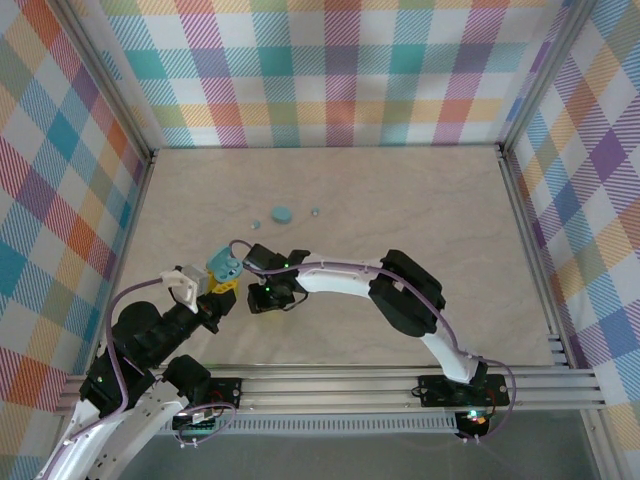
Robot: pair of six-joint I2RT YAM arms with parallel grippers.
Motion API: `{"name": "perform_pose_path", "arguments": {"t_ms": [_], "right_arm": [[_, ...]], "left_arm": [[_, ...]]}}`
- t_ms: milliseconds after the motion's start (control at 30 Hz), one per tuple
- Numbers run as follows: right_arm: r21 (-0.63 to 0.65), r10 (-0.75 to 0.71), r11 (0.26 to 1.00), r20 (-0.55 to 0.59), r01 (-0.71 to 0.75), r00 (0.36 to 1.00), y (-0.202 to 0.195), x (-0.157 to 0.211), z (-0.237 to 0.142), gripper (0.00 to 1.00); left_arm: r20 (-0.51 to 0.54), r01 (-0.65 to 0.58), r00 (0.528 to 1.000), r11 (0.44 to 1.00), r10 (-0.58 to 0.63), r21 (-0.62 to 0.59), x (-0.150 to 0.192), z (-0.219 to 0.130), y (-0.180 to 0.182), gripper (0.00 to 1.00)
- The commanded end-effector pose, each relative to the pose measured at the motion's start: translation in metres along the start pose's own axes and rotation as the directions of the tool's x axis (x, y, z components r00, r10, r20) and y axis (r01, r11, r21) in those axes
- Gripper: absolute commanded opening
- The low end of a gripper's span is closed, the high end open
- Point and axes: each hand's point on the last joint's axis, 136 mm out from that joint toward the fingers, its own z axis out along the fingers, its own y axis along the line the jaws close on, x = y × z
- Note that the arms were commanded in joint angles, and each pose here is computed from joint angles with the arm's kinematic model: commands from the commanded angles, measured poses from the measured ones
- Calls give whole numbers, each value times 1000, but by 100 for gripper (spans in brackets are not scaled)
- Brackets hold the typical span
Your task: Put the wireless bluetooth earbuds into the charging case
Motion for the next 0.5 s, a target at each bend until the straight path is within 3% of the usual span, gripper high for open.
{"name": "perform_pose_path", "arguments": {"t_ms": [0, 467], "right_arm": [[63, -33, 998, 14, 32, 999, -7, -6, -2, 30], [96, -111, 989, -18, 113, 994, 6, -4, 12, 36]], "left_arm": [[46, -12, 999, 1000, 11, 5, -15, -9, -1, 7], [21, -18, 1000, 1000, 18, -6, -10, -2, 1, 7]]}}
